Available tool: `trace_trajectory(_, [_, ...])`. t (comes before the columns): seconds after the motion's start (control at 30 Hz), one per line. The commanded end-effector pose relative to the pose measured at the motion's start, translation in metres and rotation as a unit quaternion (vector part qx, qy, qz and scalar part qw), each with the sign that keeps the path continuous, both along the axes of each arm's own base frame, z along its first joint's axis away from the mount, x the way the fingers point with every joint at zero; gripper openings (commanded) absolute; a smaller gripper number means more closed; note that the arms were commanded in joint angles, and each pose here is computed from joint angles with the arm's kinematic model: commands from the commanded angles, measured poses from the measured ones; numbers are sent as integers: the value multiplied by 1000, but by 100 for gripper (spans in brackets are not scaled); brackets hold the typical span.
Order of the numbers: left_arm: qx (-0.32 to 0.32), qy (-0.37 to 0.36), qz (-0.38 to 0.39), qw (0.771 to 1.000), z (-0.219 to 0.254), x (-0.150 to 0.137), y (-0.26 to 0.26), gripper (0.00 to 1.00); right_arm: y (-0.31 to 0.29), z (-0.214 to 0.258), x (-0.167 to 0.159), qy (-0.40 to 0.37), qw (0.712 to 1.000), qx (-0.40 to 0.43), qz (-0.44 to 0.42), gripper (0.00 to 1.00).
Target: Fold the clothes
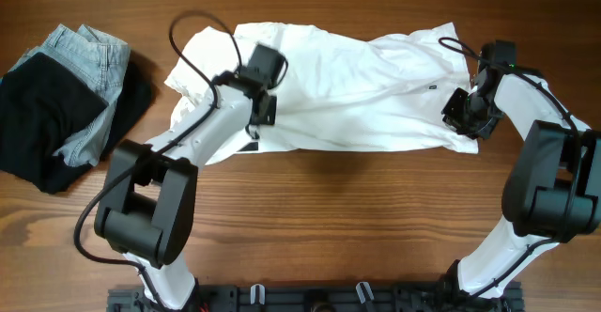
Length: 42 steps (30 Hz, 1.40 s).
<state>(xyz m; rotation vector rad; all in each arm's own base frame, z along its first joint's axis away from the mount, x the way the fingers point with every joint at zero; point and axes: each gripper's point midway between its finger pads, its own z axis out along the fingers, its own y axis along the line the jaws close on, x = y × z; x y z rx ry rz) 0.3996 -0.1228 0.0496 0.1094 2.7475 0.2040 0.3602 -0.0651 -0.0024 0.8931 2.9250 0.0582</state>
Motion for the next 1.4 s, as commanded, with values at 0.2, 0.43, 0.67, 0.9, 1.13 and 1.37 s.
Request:
trace_trajectory(0.2, [-20,13,22,999,35,11,32,54,-4,-10,-15,25,999,-13,15,31])
trace_trajectory(0.43, [-80,139,248,956,4,-48,116,39,-24,-8,-39,77,994,-72,13,31])
trace_trajectory(0.67, [-106,148,264,947,-81,-91,122,31,-39,-6,-59,114,991,-75,-7,31])
trace_trajectory(0.9, [-52,255,314,913,-85,-164,142,20,-46,4,-108,208,973,-82,-51,30])
trace_trajectory(1.13, [-74,126,293,945,-14,-129,148,63,-40,26,-92,145,987,-52,-41,27])
trace_trajectory(1.37, [-186,-100,153,965,96,20,118,70,-17,117,-16,-112,991,-7,70,60])
